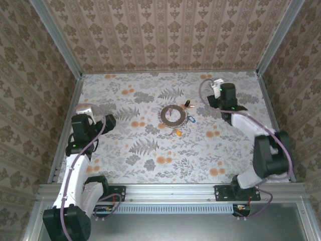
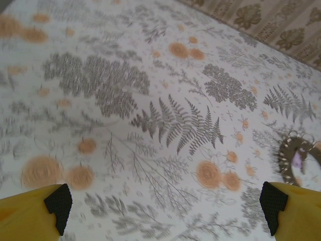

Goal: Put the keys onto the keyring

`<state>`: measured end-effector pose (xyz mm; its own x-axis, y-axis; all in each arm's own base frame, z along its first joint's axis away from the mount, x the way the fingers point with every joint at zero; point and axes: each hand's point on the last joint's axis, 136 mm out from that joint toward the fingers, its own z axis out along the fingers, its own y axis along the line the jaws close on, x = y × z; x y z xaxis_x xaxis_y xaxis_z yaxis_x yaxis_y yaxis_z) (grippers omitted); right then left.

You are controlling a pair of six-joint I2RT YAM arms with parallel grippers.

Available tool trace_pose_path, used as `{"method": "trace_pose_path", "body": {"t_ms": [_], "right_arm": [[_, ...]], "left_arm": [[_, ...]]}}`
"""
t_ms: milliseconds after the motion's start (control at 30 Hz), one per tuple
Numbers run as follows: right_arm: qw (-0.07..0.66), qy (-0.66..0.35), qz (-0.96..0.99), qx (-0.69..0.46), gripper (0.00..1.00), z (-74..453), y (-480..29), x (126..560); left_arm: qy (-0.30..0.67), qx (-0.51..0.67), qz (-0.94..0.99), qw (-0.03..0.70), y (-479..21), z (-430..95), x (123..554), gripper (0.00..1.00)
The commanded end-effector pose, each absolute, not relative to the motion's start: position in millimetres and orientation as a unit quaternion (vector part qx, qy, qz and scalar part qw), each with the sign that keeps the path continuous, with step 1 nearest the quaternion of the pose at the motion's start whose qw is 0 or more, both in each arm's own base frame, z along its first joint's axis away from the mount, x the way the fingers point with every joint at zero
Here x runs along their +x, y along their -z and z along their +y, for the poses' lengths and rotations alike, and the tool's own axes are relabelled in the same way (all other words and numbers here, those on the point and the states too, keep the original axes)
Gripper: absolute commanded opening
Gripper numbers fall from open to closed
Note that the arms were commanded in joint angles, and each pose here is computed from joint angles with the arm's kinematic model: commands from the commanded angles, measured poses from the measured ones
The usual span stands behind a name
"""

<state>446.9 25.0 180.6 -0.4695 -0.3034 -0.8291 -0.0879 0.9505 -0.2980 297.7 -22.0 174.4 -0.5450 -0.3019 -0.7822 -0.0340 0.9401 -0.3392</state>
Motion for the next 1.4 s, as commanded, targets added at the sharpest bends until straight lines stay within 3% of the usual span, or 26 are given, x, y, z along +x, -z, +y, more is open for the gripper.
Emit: {"method": "trace_pose_path", "body": {"t_ms": [0,133,400,733,833,867,933,1133,1367], "right_arm": [[0.602,0.006,0.798,-0.029,0.99,39.6,-228.5,423.1],[0.629,-0.04,0.776,-0.019,1.0,62.5,-226.9,379.0],[0.643,0.051,0.765,-0.003,1.0,25.4,-185.6,345.0],[0.627,0.074,0.775,0.03,1.0,-2.7,-160.9,374.7],[0.709,0.054,0.703,0.004,1.0,7.3,-206.0,383.9],[0.699,0.06,0.711,0.051,0.99,-6.3,-208.4,390.1],[0.628,0.066,0.774,0.038,1.0,-10.0,-199.8,394.8],[0.605,0.085,0.789,0.063,0.99,-23.4,-155.3,364.3],[0.614,0.053,0.785,0.055,0.99,-14.2,-129.6,378.5]], "left_arm": [[0.096,0.065,0.846,0.52,-169.7,-42.5,305.4,1.0],[0.022,0.202,0.805,0.558,-154.3,-63.8,302.2,1.0],[0.001,0.167,0.805,0.57,-129.9,-51.0,305.0,1.0],[0.01,0.125,0.805,0.579,-123.6,-47.3,342.6,1.0],[0.011,0.114,0.798,0.592,-125.3,-47.2,360.5,1.0],[0.008,0.118,0.804,0.583,-124.4,-48.0,368.3,1.0],[-0.001,0.129,0.815,0.565,-119.1,-49.6,377.8,1.0],[-0.008,0.1,0.804,0.586,-107.3,-27.0,386.8,1.0],[0.026,0.082,0.814,0.574,-95.2,-18.4,395.5,1.0]]}}
